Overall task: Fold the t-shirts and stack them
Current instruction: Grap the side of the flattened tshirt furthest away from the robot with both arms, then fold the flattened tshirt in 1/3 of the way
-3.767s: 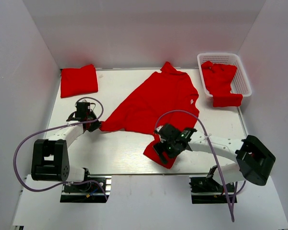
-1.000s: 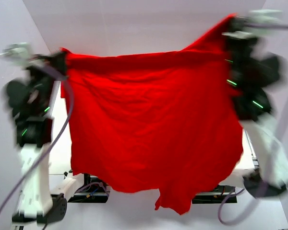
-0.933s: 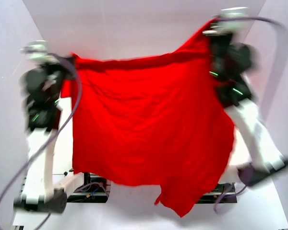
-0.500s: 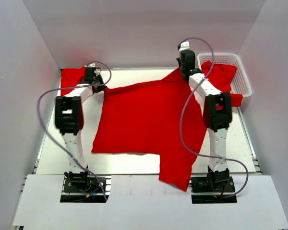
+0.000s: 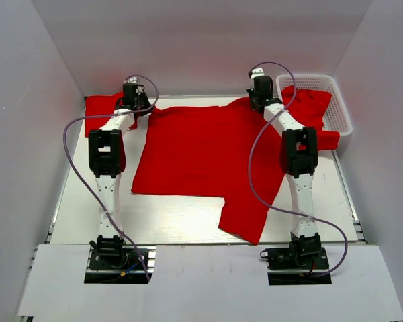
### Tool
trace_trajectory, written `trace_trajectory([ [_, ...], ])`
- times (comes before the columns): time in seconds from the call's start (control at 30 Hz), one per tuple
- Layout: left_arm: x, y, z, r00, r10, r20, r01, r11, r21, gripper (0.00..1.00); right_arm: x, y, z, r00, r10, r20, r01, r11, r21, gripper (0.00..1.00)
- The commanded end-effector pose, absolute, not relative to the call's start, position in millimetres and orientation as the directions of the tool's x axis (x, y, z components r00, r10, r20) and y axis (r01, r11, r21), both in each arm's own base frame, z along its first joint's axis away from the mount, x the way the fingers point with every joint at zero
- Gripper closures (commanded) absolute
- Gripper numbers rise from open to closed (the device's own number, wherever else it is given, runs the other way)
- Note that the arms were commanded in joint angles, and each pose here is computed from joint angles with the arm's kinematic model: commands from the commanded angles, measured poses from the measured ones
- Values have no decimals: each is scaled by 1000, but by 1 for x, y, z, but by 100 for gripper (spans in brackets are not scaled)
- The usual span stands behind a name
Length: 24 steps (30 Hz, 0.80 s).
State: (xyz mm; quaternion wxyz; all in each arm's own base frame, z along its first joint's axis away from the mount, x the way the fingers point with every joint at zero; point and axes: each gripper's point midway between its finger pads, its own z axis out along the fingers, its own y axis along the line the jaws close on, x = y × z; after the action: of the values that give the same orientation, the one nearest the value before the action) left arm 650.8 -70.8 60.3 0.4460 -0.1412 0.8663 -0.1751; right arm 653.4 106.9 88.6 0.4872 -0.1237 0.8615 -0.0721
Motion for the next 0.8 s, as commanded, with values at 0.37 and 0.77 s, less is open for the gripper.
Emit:
trace_trajectory([
  [0.37,664,-64,182,-390,-401,-829,-43,907,-419,100,644,88,210,-345,-185,-920,-108,982,-157,100],
  [0.77,650,-40,206,-331,-408,-851,-209,911,-355,100,642,80,208,-362,-184,-914,-128,981,-147,100],
])
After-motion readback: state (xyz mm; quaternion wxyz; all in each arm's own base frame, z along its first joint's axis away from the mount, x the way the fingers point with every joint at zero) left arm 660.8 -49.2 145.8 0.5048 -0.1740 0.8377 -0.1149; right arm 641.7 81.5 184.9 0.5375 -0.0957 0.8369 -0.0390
